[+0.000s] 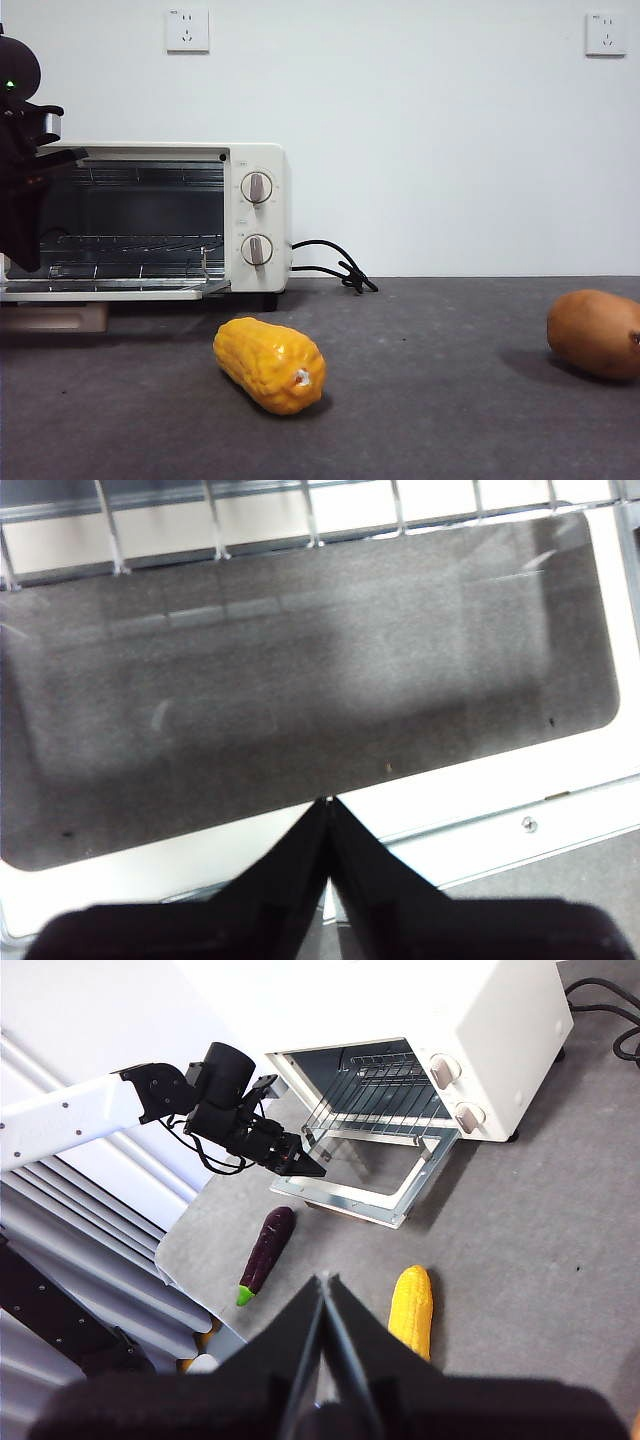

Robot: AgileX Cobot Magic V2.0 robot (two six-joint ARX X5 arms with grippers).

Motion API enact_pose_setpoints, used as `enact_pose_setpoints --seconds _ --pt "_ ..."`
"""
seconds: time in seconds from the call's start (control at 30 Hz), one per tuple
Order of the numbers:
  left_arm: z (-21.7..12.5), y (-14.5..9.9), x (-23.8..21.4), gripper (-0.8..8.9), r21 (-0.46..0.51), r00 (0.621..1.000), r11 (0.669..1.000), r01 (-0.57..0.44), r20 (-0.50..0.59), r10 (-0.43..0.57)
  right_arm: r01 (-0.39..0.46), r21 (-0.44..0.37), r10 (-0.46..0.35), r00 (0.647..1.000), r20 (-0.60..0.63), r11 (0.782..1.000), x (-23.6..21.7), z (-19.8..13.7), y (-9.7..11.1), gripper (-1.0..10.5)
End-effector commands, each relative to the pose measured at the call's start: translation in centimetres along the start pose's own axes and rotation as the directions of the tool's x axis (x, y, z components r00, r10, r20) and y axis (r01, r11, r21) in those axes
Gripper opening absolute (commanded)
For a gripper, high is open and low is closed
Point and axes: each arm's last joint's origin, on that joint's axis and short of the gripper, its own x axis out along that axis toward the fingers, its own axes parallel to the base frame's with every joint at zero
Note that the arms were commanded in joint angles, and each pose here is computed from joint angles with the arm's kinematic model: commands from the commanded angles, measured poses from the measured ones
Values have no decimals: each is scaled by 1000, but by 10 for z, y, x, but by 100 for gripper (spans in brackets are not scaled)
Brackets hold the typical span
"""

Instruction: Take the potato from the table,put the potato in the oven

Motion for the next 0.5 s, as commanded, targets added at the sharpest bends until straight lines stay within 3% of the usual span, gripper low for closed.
enact_pose_setpoints --seconds 0.03,0.33,0.4,0.5 --pt "-2 -2 4 -6 11 1000 1000 12 -15 -12 -2 -15 2 1000 2 1000 0 0 1 1" --pt "-7 -14 -35 -6 50 997 998 41 70 -44 32 -6 -32 999 -2 999 1 1 -2 4" --pt "-11 -18 -54 -6 73 991 996 56 115 -64 66 7 -66 998 -12 998 2 0 -5 21" --pt "-22 -27 -88 -6 99 977 993 63 196 -82 155 42 -153 987 -44 987 4 -2 -10 144"
